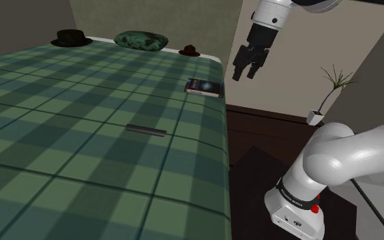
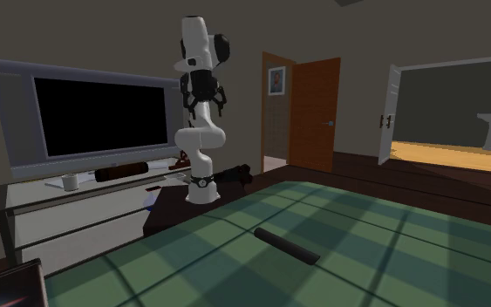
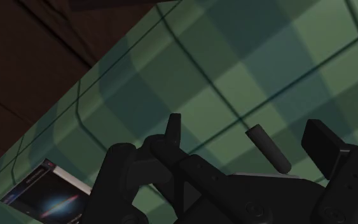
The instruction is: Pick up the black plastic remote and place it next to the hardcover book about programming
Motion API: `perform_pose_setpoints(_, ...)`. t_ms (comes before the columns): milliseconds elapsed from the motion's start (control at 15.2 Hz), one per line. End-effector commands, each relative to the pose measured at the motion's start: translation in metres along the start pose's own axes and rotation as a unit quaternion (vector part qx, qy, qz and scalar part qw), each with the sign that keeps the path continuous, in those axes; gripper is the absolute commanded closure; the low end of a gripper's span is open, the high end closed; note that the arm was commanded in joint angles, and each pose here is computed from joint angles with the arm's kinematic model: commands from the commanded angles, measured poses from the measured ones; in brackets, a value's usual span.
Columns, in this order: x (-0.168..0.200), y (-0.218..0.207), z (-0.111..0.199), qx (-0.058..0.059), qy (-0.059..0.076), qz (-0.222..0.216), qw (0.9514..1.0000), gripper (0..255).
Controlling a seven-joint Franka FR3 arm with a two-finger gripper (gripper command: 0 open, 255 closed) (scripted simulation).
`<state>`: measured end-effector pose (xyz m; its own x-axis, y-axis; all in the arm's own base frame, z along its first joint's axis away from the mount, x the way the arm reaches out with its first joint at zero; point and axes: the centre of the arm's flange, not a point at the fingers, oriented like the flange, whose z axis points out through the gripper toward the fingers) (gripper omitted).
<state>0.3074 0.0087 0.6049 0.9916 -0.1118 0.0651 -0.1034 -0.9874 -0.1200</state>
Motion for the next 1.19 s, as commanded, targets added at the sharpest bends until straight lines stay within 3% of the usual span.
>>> perform_pose_setpoints(0, 0.000, 0.000, 0.000, 0.000, 0.000, 0.000, 1.0000, 0)
perform_pose_setpoints(528, 0.078, -0.024, 0.073, -0.002, -0.016, -0.073, 0.9972, 0)
perform_pose_setpoints(1122, 0.157, -0.065, 0.158, -0.005, -0.034, -0.155, 0.9873, 0)
